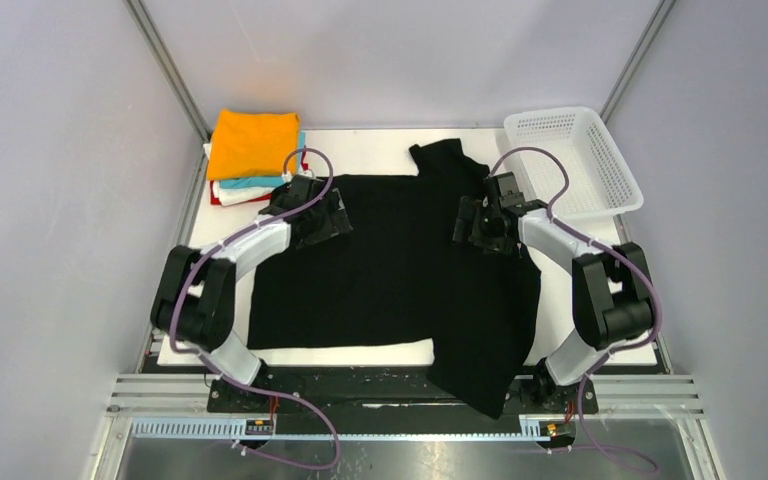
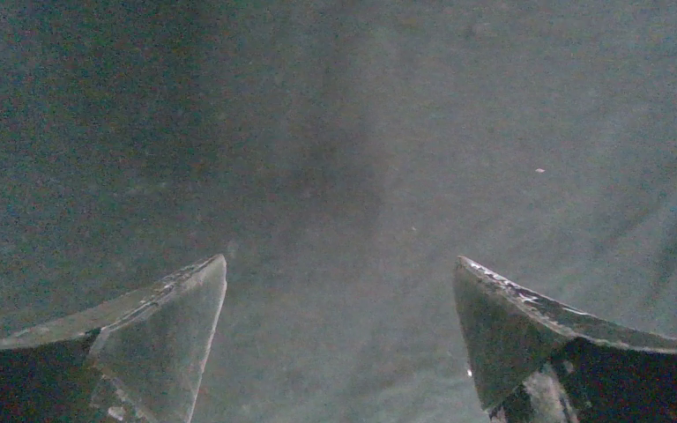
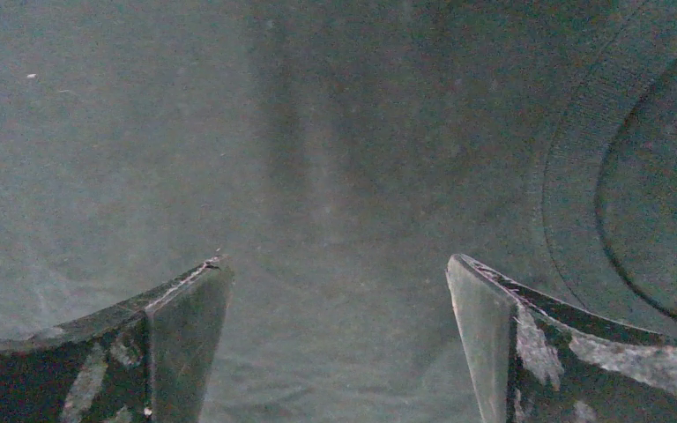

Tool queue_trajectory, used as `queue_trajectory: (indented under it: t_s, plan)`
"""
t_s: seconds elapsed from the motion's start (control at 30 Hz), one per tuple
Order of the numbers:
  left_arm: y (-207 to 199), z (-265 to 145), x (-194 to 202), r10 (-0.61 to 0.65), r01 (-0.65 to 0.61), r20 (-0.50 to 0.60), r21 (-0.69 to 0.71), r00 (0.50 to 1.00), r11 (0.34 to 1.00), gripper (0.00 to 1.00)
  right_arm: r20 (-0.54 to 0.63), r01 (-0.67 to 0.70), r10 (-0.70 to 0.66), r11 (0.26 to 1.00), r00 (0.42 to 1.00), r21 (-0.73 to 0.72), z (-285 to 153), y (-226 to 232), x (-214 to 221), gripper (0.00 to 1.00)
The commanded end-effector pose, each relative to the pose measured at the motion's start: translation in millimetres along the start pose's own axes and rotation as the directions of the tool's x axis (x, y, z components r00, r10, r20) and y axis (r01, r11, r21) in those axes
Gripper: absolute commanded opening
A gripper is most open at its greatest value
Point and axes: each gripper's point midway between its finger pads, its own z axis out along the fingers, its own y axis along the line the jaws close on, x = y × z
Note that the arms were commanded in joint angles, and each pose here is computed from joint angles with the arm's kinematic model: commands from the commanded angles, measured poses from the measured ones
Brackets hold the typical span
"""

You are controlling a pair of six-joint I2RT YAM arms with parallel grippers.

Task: Fold and stack the t-shirts
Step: Flatten out the tshirt

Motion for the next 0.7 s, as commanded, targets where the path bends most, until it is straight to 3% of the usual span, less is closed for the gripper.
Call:
queue_trajectory:
  t_s: [0.0,0.3,0.67]
  plan:
    - [-5,25,-13,-0.027,0.028,0.008,-0.018,1.0,0.999,0.99,-0.063,-0.049,0.049,0.999,0.997,0.006,20,3,8,0.99]
    - [10,78,-25,-0.085,0.08,-0.075,-0.075,0.994,0.994,0.99,-0.116,-0.061,0.07,0.995,0.991,0.074,50,-1,-2,1.0]
    - [3,113,-84,-0.095,0.091,-0.052,-0.067,0.994,0.994,0.99,-0.039,-0.071,0.076,0.992,0.996,0.106,73,2,-69,1.0]
